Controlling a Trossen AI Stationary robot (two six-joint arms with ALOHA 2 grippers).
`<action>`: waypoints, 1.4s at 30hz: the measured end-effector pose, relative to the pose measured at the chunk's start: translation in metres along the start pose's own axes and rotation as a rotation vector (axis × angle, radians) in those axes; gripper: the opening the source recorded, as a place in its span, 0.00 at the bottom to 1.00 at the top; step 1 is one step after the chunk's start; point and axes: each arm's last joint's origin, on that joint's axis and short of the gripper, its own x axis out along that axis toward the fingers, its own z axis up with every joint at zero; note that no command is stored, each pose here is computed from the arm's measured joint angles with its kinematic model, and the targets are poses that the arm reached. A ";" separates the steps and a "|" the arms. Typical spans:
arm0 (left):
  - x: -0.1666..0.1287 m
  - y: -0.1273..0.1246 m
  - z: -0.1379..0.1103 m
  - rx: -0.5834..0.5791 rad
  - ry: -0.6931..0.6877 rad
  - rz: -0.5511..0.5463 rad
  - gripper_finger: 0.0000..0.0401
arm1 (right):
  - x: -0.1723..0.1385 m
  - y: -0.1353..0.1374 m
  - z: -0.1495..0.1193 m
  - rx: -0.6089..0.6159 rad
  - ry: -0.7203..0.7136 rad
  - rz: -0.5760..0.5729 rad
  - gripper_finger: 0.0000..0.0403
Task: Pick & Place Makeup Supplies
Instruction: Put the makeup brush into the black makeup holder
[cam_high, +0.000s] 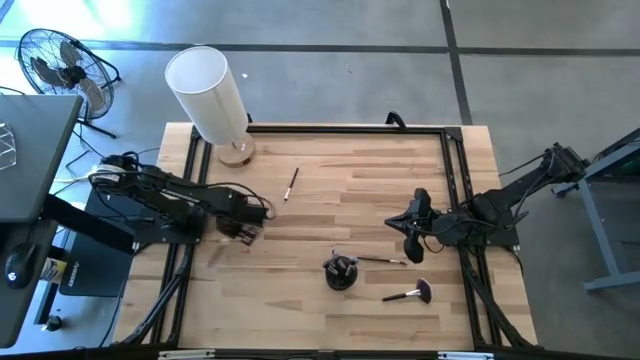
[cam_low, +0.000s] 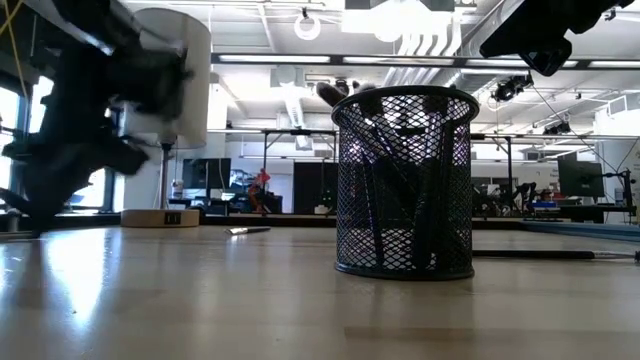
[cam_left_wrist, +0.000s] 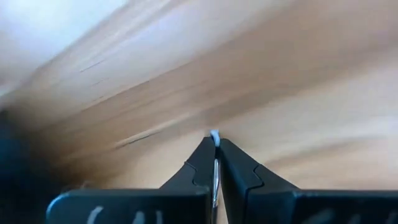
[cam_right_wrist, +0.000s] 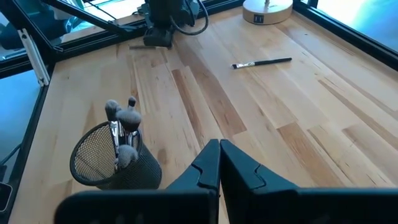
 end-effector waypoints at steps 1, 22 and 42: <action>-0.007 -0.010 0.003 0.021 -0.038 -0.067 0.01 | 0.000 0.000 0.000 0.001 -0.001 0.002 0.00; -0.157 -0.115 -0.011 0.308 -0.831 -0.697 0.00 | 0.000 -0.001 -0.002 -0.064 0.023 0.002 0.01; -0.116 -0.206 -0.049 0.811 -1.251 -0.791 0.00 | -0.001 0.003 -0.005 -0.128 0.111 0.139 0.01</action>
